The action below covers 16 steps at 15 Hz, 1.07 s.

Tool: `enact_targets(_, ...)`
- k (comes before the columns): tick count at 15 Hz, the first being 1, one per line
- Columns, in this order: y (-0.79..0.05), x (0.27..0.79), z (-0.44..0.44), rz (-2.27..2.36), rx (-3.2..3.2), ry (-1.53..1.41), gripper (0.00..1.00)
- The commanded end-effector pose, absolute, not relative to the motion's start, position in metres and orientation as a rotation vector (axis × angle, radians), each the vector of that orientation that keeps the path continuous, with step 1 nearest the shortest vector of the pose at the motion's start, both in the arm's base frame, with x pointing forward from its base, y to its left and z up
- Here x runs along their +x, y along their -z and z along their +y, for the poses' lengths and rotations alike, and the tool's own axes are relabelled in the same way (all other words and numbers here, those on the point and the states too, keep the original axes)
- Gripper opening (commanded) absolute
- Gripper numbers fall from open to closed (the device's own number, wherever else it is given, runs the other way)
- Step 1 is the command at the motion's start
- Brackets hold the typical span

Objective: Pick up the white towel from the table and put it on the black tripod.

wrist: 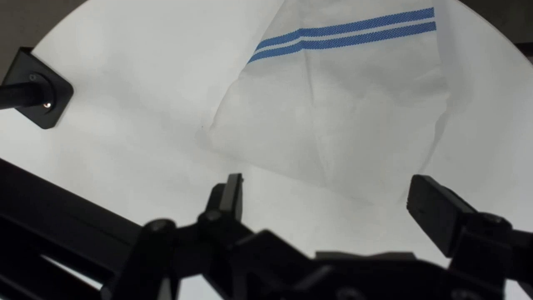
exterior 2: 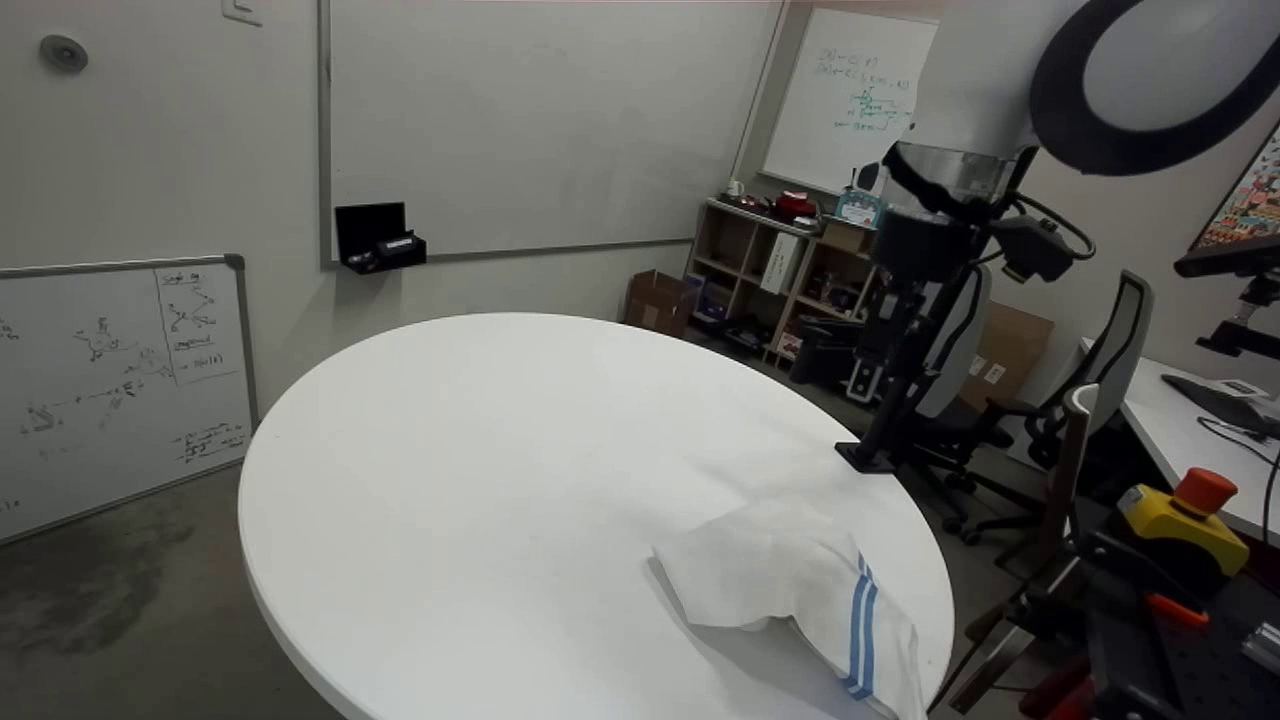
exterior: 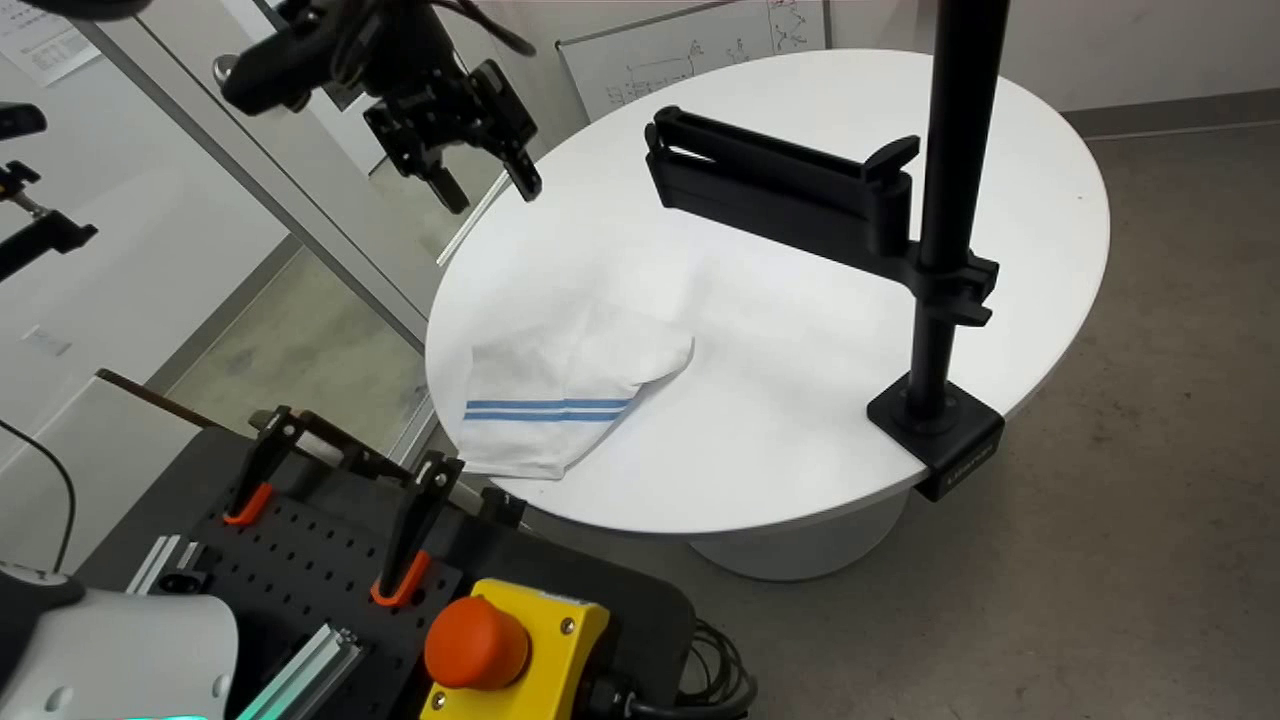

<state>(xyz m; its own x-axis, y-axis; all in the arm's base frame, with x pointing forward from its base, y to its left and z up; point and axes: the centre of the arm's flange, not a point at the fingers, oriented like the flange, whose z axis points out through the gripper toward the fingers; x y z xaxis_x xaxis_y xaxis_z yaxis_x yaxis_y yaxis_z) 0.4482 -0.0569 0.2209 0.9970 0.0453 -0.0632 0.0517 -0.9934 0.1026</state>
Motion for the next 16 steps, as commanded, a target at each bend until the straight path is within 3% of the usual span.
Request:
enact_targets(1, -0.181, 0.456, -0.056, 0.051, 3.012, 0.106, 1.00)
enact_targets(10, -0.111, 0.471, -0.042, 0.134, 2.955, 0.278, 1.00)
enact_targets(16, -0.109, 0.466, -0.044, 0.139, 2.972, 0.301, 1.00)
